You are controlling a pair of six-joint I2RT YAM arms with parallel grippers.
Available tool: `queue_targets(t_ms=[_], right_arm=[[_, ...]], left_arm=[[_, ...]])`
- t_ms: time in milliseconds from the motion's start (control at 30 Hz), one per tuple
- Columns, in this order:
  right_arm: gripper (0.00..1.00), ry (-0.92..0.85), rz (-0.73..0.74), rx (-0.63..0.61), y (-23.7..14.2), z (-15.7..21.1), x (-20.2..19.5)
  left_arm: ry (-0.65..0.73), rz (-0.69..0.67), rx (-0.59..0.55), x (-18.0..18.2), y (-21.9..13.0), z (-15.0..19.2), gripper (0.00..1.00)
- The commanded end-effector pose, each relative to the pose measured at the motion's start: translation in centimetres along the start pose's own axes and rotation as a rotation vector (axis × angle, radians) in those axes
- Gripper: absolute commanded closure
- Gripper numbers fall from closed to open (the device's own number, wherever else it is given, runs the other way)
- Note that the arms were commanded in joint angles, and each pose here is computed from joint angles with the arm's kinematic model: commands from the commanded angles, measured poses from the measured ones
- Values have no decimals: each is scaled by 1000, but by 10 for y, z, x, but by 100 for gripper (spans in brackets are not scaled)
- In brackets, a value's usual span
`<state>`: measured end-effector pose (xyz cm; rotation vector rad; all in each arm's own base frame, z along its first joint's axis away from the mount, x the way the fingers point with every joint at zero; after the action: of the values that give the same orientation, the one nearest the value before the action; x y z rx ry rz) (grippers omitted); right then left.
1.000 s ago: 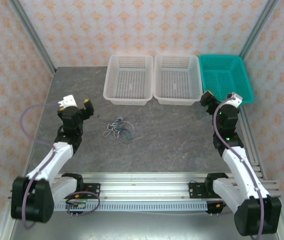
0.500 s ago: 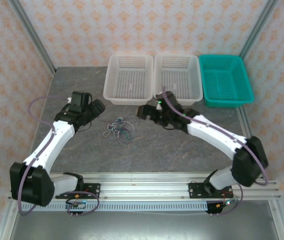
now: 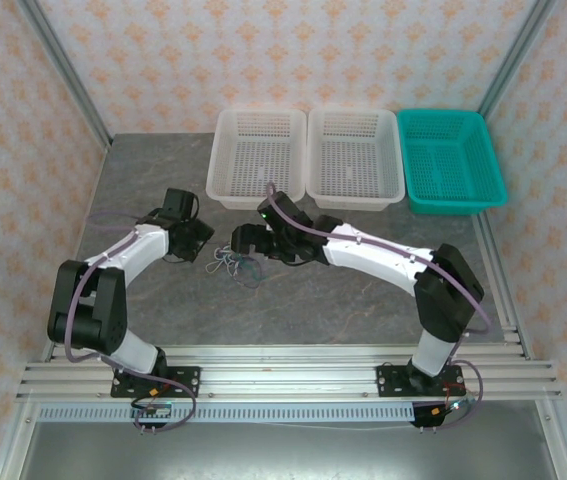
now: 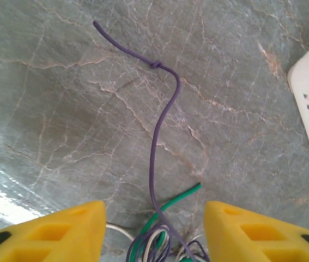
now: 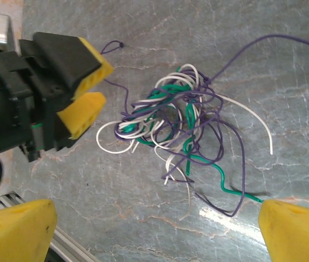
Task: Untangle the cables
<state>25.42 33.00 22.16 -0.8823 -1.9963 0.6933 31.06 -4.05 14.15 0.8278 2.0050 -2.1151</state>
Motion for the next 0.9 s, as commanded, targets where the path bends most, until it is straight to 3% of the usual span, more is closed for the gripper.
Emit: queue_targets(t_ms=[0, 133, 200, 333, 433, 600, 867], right_arm=[[4, -30, 54, -2, 1, -3, 0], [4, -34, 63, -28, 8, -10, 2], [4, -48, 93, -44, 14, -14, 0], [4, -65, 180, -66, 29, -19, -7], [6, -12, 192, -61, 39, -23, -7], [31, 78, 224, -76, 54, -18, -15], [39, -128, 263, -59, 64, 17, -44]], left_arm=[[-33, 15, -50, -1, 2, -8, 51], [-36, -11, -13, 5, 18, -8, 54], [-31, -3, 0, 6, 22, -7, 65], [9, 8, 1, 2, 20, -8, 100], [58, 21, -6, -1, 8, -8, 100], [149, 60, -19, -4, -18, -6, 100], [249, 68, -8, -2, -38, 0, 100]])
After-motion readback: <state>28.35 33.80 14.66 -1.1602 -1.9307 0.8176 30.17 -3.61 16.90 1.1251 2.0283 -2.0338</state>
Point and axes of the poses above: each hand's point on the last joint's axis, 136 mm out from that joint toward the fingers, its own y axis out along the fingers, its own x axis along the line the jaws close on, z = x × y, the point moved 9 cm from there along -y, back along the fingers, and after that the axes turned 15 degrees about -y, right-handed, at the moved point
